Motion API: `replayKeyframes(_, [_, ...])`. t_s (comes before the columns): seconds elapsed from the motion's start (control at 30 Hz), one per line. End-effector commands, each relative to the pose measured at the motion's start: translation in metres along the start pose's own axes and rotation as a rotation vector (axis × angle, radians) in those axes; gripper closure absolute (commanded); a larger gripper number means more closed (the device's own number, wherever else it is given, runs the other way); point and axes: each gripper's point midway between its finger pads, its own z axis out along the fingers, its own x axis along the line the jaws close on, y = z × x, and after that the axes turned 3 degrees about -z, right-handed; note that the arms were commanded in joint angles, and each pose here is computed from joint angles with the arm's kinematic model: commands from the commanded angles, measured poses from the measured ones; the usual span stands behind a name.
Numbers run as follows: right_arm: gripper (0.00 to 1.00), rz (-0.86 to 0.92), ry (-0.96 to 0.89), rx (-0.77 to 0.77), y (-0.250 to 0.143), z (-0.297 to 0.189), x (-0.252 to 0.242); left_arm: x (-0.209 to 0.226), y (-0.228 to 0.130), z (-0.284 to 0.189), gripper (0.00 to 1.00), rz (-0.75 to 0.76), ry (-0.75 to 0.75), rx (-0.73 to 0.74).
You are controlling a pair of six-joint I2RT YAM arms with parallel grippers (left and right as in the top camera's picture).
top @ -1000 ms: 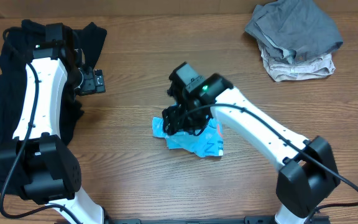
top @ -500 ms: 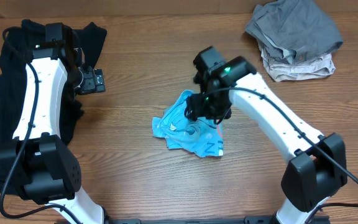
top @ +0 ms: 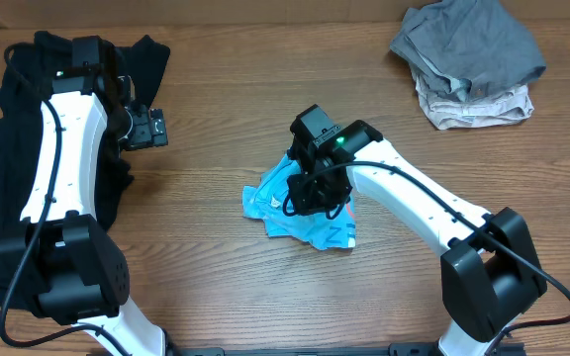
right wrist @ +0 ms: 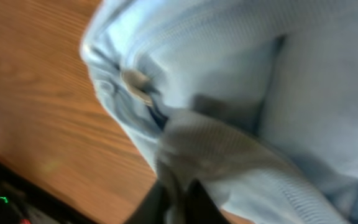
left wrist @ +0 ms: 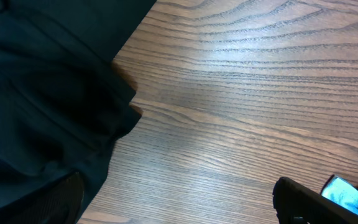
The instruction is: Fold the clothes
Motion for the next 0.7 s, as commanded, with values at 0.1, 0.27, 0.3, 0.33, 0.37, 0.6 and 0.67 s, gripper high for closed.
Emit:
replayKeyframes(0.1, [0.96,-0.035,0.088,-0.021,0.005,-0.005,0.033,-0.004,0.006,-0.004,0.00,0.022,-0.015,-0.019])
replayKeyframes(0.27, [0.96,-0.121,0.107,0.007,-0.013,0.004,0.073,-0.004,0.007,-0.004,0.00,0.022,-0.016,-0.025])
replayKeyframes(0.3, [0.96,-0.143,0.112,0.008,-0.016,0.006,0.081,-0.004,0.007,-0.004,0.00,0.022,-0.016,-0.026])
replayKeyframes(0.33, [0.96,-0.158,0.116,0.007,-0.018,0.008,0.088,-0.004,0.007,-0.004,0.00,0.022,-0.016,-0.027])
replayKeyframes(0.37, [0.94,-0.175,0.122,0.006,-0.021,0.010,0.095,-0.004,0.008,-0.004,0.00,0.022,-0.016,-0.027])
replayKeyframes(0.6, [0.51,-0.246,0.141,0.002,-0.031,0.017,0.121,-0.004,0.008,-0.004,0.00,0.022,-0.016,-0.027])
replayKeyframes(0.67, [0.46,-0.231,0.129,0.000,-0.028,0.014,0.115,-0.004,0.008,-0.004,0.00,0.022,-0.016,-0.027])
